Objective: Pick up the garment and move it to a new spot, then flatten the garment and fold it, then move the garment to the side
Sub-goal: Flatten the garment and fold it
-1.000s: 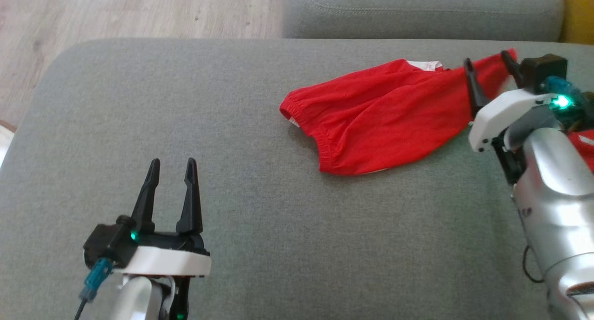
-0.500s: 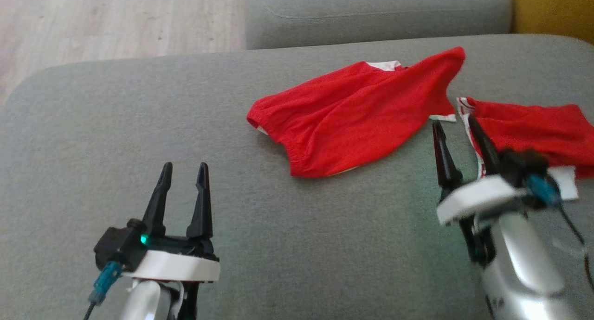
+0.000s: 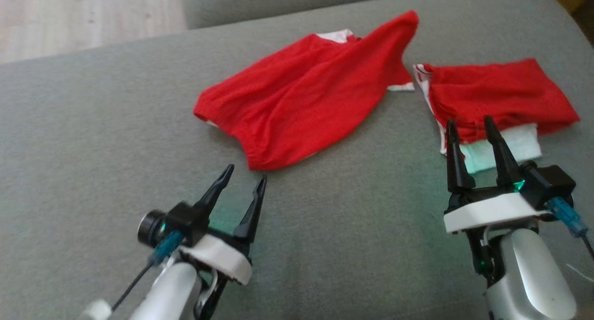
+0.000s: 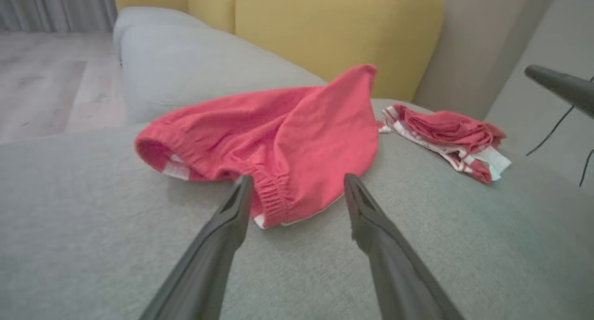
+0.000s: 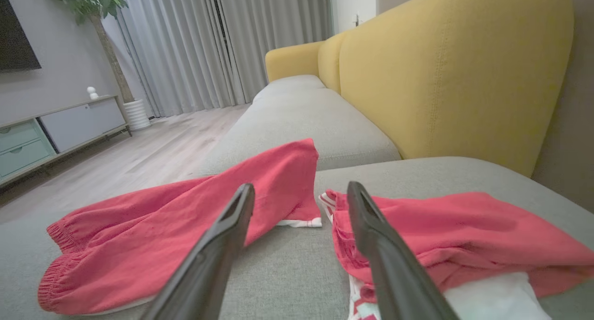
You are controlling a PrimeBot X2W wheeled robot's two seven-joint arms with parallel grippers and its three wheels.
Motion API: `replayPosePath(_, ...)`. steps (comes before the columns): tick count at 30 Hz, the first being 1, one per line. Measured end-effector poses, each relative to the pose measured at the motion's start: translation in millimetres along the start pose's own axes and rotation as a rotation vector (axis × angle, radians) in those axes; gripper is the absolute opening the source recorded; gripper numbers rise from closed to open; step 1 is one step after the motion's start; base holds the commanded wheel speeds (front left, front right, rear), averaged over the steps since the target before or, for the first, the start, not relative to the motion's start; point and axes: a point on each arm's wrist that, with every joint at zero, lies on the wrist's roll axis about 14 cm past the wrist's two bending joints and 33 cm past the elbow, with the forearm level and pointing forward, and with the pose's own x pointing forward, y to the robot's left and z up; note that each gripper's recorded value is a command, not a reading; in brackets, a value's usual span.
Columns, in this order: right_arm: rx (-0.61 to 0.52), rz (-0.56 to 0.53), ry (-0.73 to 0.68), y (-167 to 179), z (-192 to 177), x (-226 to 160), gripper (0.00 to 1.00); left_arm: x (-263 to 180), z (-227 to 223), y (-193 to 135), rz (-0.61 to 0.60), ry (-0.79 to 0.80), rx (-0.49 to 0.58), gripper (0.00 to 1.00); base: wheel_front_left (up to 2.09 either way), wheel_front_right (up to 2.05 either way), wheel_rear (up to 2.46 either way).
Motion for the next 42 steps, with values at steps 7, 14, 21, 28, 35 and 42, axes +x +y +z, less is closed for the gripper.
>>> replayPosePath(7, 0.011, -0.068, 0.023, -22.3, -8.0, -7.7, 1.0, 35.1, -36.7, 1.5, -0.076, 0.166, 0.053, 1.0, 0.0, 0.0, 0.0)
replayPosePath(14, 0.004, -0.107, 0.039, -35.4, -12.6, -12.2, 1.0, 51.8, -47.4, 2.2, -0.09, 0.188, 0.05, 1.0, 0.0, 0.0, 0.0)
replayPosePath(21, 0.009, -0.096, 0.02, -32.3, -6.7, -6.4, 1.0, 49.6, -57.8, 2.7, -0.094, 0.221, 0.057, 1.0, 0.0, 0.0, 0.0)
replayPosePath(28, 0.006, -0.095, 0.032, -32.2, -11.0, -6.9, 1.0, 61.8, -60.8, 2.4, -0.122, 0.248, 0.094, 1.0, 0.0, 0.0, 0.0)
replayPosePath(35, 0.007, -0.106, 0.025, -35.7, -8.7, -7.1, 1.0, 62.2, -63.8, 2.8, -0.125, 0.279, 0.102, 0.0, 0.0, 0.0, 0.0)
replayPosePath(42, 0.015, -0.074, 0.006, -24.6, -3.0, -2.1, 1.0, 50.1, -53.1, 12.9, -0.083, 0.245, 0.098, 0.0, 0.0, 0.0, 0.0)
